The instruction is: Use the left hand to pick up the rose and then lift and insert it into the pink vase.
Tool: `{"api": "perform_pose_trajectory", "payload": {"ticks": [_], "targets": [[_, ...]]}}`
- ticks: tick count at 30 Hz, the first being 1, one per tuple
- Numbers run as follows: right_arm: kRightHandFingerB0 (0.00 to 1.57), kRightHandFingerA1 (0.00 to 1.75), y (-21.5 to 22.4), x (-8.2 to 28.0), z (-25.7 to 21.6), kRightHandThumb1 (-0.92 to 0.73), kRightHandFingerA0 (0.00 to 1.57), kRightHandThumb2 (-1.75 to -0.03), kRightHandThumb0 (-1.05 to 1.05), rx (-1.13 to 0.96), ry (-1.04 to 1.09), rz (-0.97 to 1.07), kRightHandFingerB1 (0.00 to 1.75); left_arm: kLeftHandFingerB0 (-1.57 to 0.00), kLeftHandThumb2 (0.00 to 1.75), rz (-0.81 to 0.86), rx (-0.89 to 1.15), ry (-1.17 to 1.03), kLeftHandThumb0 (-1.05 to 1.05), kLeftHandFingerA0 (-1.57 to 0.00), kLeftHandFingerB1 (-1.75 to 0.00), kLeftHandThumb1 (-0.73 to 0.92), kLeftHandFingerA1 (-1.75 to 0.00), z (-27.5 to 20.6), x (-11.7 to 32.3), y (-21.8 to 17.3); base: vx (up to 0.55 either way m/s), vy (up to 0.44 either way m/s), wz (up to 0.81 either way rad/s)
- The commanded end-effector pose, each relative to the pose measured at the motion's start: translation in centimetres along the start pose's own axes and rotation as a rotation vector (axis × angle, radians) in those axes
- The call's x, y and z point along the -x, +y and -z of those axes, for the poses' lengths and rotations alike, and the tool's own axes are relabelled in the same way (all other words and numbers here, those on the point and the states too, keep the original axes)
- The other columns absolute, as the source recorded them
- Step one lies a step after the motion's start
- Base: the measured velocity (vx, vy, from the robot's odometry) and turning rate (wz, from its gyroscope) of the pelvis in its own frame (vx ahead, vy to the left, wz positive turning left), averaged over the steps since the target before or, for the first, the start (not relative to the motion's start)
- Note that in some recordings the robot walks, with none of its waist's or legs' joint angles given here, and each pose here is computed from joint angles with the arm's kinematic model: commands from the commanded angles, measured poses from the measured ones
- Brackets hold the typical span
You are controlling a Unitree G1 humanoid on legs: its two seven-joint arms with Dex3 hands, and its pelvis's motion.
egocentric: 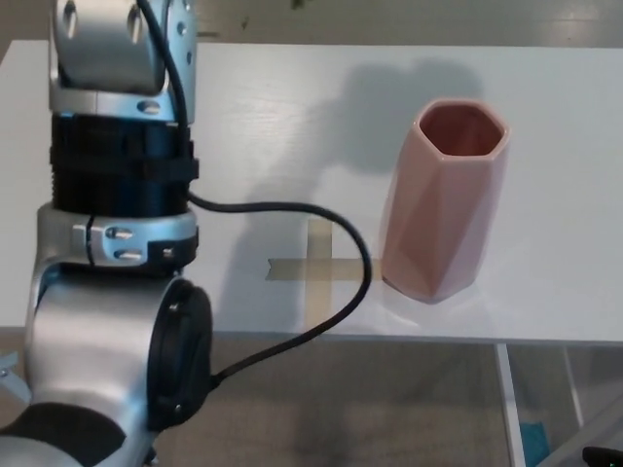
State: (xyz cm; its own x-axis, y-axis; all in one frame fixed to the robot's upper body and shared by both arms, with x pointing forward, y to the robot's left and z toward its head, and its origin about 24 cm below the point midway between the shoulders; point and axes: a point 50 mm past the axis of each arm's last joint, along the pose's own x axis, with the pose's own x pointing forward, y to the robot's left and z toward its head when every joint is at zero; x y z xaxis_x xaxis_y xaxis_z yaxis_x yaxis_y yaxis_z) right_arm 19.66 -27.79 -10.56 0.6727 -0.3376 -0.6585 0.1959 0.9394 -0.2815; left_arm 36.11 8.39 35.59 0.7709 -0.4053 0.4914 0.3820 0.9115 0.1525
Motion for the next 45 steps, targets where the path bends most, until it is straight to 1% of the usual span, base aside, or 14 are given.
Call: {"api": "perform_pose_trajectory", "payload": {"ticks": [1, 3, 10, 11, 12, 14, 18, 19, 21, 23, 29, 40, 43, 45], "targets": [[0.57, 0.48, -0.1, 0.2, 0.7, -0.6, 0.67, -0.57, -0.34, 0.012, 0.033, 0.006, 0.43, -0.83, 0.65, 0.168, 0.29, 0.105, -0.16, -0.92, -0.81, 0.86, -1.49, -1.8, -1.0, -2.9, 0.0, 0.0, 0.0], [0.57, 0.48, -0.1, 0.1, 0.6, -0.6, 0.67, -0.57, -0.34, 0.009, 0.033, 0.007, 0.43, -0.82, 0.71, 0.182, 0.305, 0.093, -0.17, -0.88, -0.82, 0.84, -1.55, -2.5, -1.1, -3.6, 0.0, 0.0, 0.0], [0.56, 0.48, -0.1, 0.1, 0.6, -0.6, 0.67, -0.57, -0.34, 0.005, 0.03, 0.003, 0.43, -0.82, 0.72, 0.246, 0.331, 0.07, -0.17, -0.89, -0.91, 0.83, -1.55, -3.4, -0.5, -5.5, 0.0, 0.0, 0.0], [0.56, 0.48, -0.1, 0.1, 0.5, -0.6, 0.67, -0.57, -0.34, 0.006, 0.031, 0.003, 0.43, -0.82, 0.72, 0.253, 0.336, 0.069, -0.17, -0.89, -0.91, 0.83, -1.55, -3.4, -0.5, -5.7, 0.0, 0.0, 0.0], [0.56, 0.48, 0.0, 0.1, 0.7, -0.6, 0.66, -0.58, -0.34, 0.006, 0.034, 0.002, 0.43, -0.82, 0.65, 0.26, 0.342, 0.069, -0.16, -0.93, -0.84, 0.82, -1.48, -3.5, -0.4, -5.9, 0.0, 0.0, 0.0], [0.57, 0.48, 0.0, 0.1, 0.6, -0.6, 0.67, -0.57, -0.34, 0.008, 0.035, 0.005, 0.43, -0.81, 0.71, 0.283, 0.375, 0.065, -0.16, -0.87, -0.91, 0.84, -1.55, -3.8, -0.4, -6.4, 0.0, 0.0, 0.0], [0.56, 0.48, 0.1, 0.1, 0.6, -0.6, 0.67, -0.57, -0.34, 0.003, 0.036, 0.002, 0.43, -0.8, 0.71, 0.298, 0.399, 0.072, -0.16, -0.86, -0.9, 0.84, -1.56, -4.1, -0.3, -6.7, 0.0, 0.0, 0.0], [0.56, 0.48, 0.1, 0.1, 0.6, -0.6, 0.67, -0.57, -0.34, 0.002, 0.036, 0.002, 0.43, -0.79, 0.65, 0.3, 0.405, 0.077, -0.15, -0.89, -0.88, 0.86, -1.54, -4.1, -0.3, -6.9, 0.0, 0.0, 0.0], [0.56, 0.48, 0.1, 0.1, 0.6, -0.6, 0.67, -0.57, -0.34, 0.001, 0.038, 0.004, 0.43, -0.78, 0.69, 0.299, 0.419, 0.088, -0.16, -0.87, -0.88, 0.84, -1.57, -4.1, -0.2, -7.0, 0.0, 0.0, 0.0], [0.57, 0.48, 0.1, 0.1, 0.6, -0.6, 0.67, -0.57, -0.34, -0.001, 0.038, 0.002, 0.43, -0.79, 0.65, 0.298, 0.446, 0.104, -0.16, -0.88, -0.87, 0.86, -1.55, -4.1, -0.1, -7.3, 0.0, 0.0, 0.0], [0.57, 0.48, 0.1, 0.1, 0.6, -0.6, 0.67, -0.57, -0.34, 0.004, 0.037, -0.004, 0.43, -0.8, 0.65, 0.302, 0.483, 0.134, -0.16, -0.89, -0.83, 0.86, -1.55, -4.0, 0.1, -7.9, 0.0, 0.0, 0.0], [0.57, 0.48, 0.0, 0.1, 0.5, -0.6, 0.67, -0.57, -0.34, -0.002, 0.032, -0.006, 0.43, -0.82, 0.7, 0.311, 0.438, 0.158, -0.16, -0.88, -0.85, 0.84, -1.57, -2.4, 0.5, -7.9, 0.0, 0.0, 0.0], [0.56, 0.48, 0.1, 0.0, 0.4, -0.6, 0.67, -0.57, -0.34, 0.003, 0.031, -0.005, 0.43, -0.81, 0.67, 0.307, 0.429, 0.167, -0.15, -0.9, -0.86, 0.85, -1.56, -2.2, 0.7, -7.8, 0.0, 0.0, 0.0], [0.56, 0.48, 0.0, 0.0, 0.4, -0.6, 0.67, -0.57, -0.34, 0.003, 0.03, -0.007, 0.43, -0.84, 0.73, 0.299, 0.425, 0.178, -0.17, -0.89, -0.89, 0.83, -1.56, -1.9, 0.7, -7.8, 0.0, 0.0, 0.0]]}}
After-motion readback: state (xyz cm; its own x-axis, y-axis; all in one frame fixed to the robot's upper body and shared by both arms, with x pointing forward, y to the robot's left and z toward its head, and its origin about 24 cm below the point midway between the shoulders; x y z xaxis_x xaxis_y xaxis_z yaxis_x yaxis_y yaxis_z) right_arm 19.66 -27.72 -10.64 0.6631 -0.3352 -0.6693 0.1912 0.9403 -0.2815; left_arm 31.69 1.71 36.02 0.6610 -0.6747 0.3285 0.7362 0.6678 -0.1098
